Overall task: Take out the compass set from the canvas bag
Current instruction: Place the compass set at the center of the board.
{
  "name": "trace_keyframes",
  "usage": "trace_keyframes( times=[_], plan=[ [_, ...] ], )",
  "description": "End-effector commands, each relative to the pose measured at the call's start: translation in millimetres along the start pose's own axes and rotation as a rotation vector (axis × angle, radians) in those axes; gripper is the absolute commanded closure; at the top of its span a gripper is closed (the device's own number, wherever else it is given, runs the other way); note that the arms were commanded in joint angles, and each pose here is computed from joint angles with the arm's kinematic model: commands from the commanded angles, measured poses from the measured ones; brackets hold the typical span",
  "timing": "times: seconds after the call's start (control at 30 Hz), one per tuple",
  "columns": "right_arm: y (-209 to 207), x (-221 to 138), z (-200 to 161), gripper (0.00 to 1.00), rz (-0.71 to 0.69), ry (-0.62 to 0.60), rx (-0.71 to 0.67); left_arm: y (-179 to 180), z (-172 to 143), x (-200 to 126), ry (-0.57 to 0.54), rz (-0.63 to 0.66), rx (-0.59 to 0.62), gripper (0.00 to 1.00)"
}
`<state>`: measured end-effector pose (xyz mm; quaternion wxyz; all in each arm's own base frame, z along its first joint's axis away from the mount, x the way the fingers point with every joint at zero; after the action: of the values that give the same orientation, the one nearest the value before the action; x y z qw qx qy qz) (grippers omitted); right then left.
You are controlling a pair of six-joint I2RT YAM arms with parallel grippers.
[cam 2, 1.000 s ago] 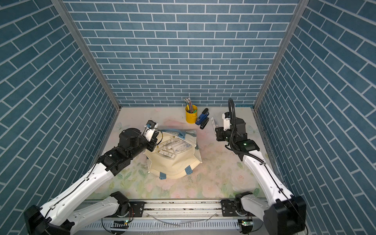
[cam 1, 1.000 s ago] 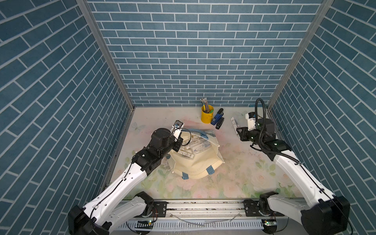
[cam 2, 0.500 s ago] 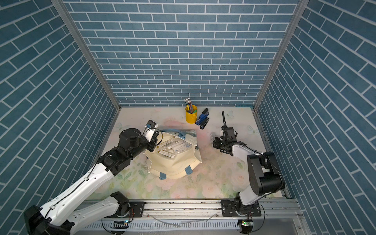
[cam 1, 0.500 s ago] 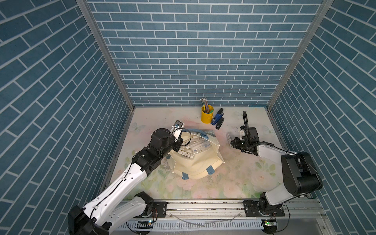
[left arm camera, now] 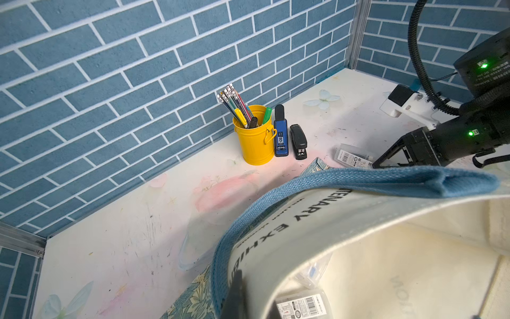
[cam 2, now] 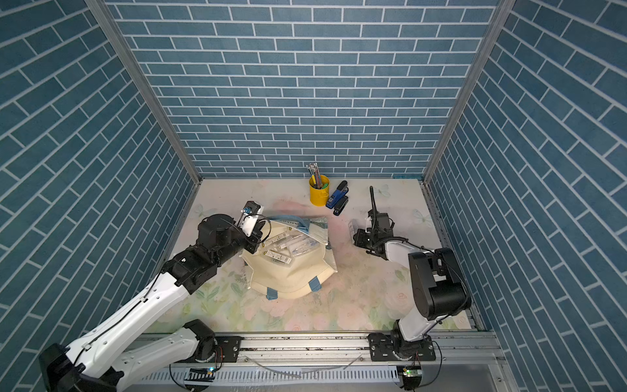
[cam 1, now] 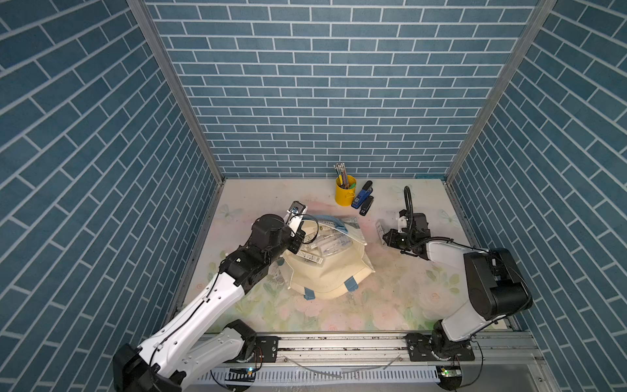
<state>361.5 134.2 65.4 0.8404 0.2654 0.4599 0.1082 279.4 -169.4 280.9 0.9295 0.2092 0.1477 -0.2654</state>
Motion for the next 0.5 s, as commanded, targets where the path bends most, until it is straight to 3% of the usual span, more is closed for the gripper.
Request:
trace_keyframes(
  times=[0.0,0.47],
  plan=[
    [-14.6,6.1,-10.3,0.74,-0.053,0.047,0.012,3.0,15.8,-8.1,-0.08,0.01,-0.005,1.0],
    [-23.1,5.2,-4.7,0.45,-0.156,0.091,-0.04,0.9,15.3,-2.6,-0.069,-0.005,-0.003,1.0]
  ],
)
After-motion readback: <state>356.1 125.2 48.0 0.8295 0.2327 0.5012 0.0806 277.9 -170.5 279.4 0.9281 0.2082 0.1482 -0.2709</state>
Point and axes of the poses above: each gripper's point midway between its finger pads, its own x axis out along the fingers, its own y axis along the line the jaws close on, z = x × y, the point moved 2 cm from there along -x, back along the fingers, and after that the axes turned 10 degrees about x, right-handed, at the moved point
